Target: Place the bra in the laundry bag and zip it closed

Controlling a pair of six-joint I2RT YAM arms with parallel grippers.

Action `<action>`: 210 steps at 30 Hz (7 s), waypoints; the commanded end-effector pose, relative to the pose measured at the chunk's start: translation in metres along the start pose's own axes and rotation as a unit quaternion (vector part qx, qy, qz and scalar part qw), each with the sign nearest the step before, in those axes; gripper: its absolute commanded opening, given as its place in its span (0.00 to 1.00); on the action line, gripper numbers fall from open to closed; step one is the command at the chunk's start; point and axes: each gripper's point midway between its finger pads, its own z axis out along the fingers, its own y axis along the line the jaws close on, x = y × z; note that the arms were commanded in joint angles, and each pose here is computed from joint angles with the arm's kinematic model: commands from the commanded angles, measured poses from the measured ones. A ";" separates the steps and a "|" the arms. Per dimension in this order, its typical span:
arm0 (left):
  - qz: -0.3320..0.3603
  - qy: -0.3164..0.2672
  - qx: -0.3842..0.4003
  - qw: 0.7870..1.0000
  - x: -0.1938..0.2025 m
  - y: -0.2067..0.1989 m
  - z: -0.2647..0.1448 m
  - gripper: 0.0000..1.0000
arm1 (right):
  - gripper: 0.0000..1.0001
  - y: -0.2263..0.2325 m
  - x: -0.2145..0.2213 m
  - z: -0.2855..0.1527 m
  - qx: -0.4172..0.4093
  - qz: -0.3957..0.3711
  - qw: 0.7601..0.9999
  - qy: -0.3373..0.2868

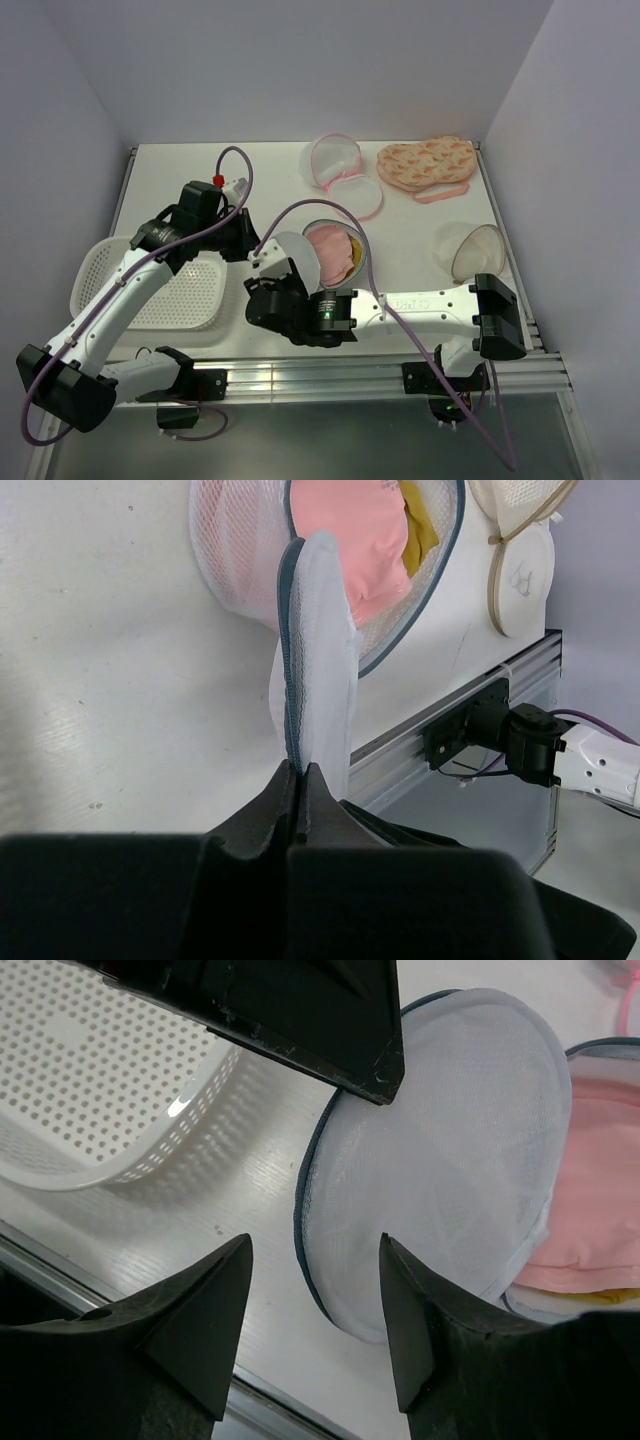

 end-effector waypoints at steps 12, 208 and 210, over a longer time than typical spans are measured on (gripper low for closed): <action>0.023 -0.033 0.049 0.998 -0.015 -0.028 -0.021 0.21 | 0.17 -0.032 -0.039 0.003 0.075 0.029 0.995 -0.060; 0.138 -0.313 -0.008 0.940 -0.035 0.022 0.066 0.44 | 0.65 -0.156 0.070 -0.033 -0.069 0.449 0.890 0.044; 0.137 -0.313 -0.018 0.940 -0.043 0.021 0.071 0.46 | 0.59 -0.156 0.078 -0.036 -0.068 0.466 0.881 0.038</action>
